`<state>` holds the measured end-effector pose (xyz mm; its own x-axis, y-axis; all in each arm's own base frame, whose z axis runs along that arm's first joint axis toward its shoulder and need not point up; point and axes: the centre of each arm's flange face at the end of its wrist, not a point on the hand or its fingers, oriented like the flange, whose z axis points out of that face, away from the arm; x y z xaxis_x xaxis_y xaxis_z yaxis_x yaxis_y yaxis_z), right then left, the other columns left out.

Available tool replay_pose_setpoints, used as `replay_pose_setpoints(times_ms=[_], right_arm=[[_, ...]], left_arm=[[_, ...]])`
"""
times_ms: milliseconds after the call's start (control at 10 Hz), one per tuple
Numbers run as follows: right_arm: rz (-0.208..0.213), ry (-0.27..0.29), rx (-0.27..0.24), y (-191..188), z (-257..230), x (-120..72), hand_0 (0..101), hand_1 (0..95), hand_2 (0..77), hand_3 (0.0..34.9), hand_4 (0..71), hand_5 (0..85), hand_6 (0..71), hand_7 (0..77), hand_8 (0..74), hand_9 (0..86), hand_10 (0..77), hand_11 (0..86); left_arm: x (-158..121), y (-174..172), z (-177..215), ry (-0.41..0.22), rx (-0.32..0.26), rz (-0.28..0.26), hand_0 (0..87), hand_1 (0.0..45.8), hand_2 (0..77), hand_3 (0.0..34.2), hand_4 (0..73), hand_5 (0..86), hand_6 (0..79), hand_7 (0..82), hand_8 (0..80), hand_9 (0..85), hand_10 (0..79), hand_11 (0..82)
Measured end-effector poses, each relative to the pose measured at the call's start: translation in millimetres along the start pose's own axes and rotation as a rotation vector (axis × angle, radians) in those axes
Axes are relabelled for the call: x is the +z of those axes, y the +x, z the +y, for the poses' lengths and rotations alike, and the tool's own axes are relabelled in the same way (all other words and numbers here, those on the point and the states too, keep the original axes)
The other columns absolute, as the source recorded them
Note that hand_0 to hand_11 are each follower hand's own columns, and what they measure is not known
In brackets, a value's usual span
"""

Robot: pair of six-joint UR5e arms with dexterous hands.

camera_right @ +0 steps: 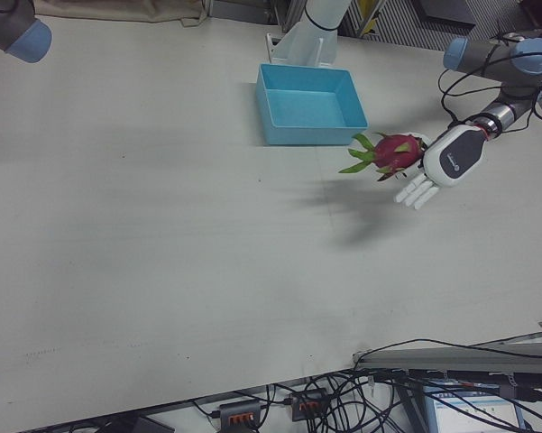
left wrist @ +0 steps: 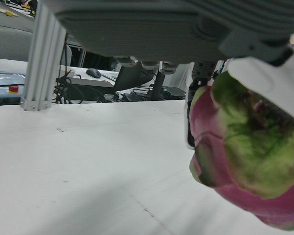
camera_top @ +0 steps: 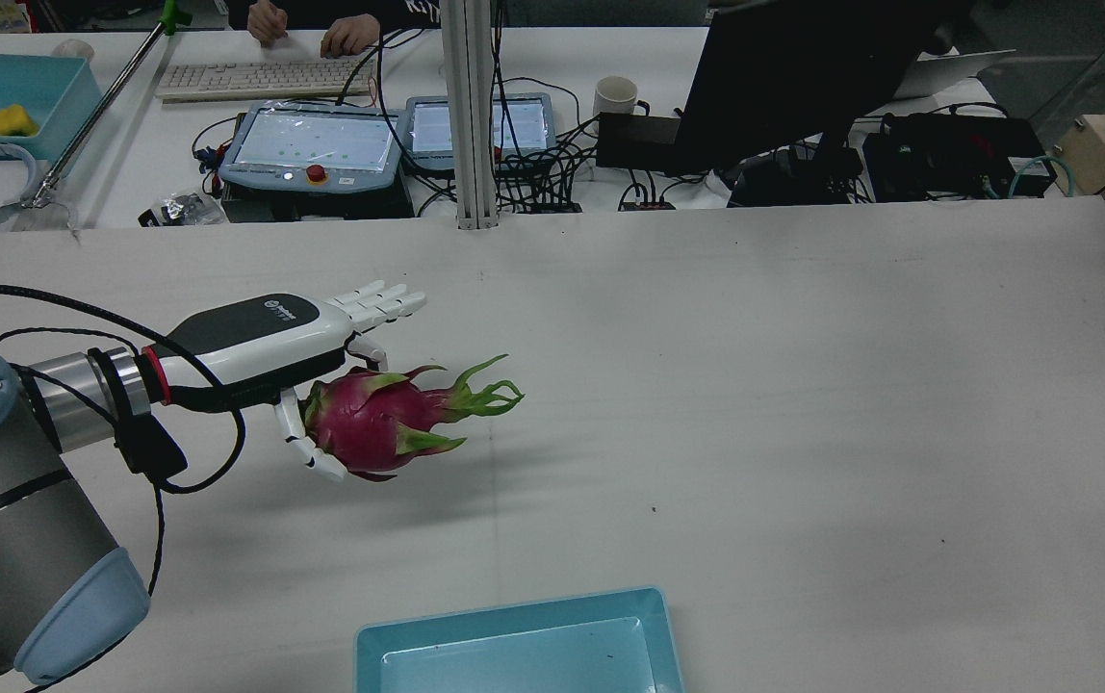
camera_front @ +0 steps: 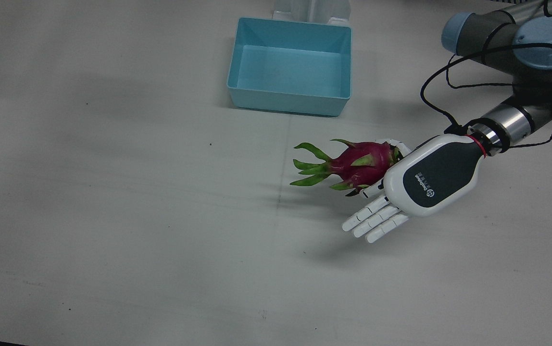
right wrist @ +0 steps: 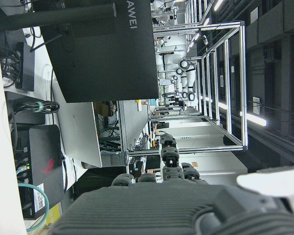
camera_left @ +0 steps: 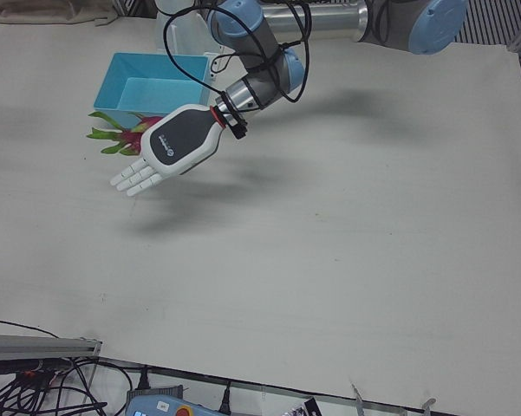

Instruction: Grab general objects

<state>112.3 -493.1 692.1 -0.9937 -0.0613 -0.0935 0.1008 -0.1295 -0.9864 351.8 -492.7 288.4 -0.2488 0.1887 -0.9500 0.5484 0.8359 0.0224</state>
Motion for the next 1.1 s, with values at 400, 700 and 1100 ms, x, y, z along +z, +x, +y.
replay_pose_setpoints(times_ms=[400, 700, 1100], right_arm=[[0.000, 0.000, 0.000, 0.2, -0.3, 0.1, 0, 5.4, 1.6, 0.0, 0.0, 0.5, 0.0, 0.0, 0.0, 0.5, 0.0, 0.5], [0.001, 0.001, 0.000, 0.3, -0.6, 0.1, 0, 5.4, 1.6, 0.0, 0.0, 0.5, 0.0, 0.0, 0.0, 0.5, 0.0, 0.5], [0.001, 0.001, 0.000, 0.4, -0.7, 0.1, 0, 5.4, 1.6, 0.0, 0.0, 0.5, 0.0, 0.0, 0.0, 0.5, 0.0, 0.5]], left_arm=[[20.8, 67.5, 100.8, -0.209, -0.042, 0.013, 45.2, 0.0, 30.0, 0.0, 34.9, 42.0, 1.1, 9.3, 1.1, 1.1, 1.1, 0.5], [30.5, 88.9, 163.8, -0.312, -0.069, 0.013, 48.4, 0.0, 30.0, 0.0, 34.9, 42.0, 0.5, 10.4, 1.1, 1.1, 0.5, 0.5], [30.7, 87.5, 179.3, -0.338, -0.066, 0.001, 48.4, 0.0, 30.0, 0.0, 35.5, 38.7, 0.5, 1.6, 1.1, 1.1, 0.5, 0.5]])
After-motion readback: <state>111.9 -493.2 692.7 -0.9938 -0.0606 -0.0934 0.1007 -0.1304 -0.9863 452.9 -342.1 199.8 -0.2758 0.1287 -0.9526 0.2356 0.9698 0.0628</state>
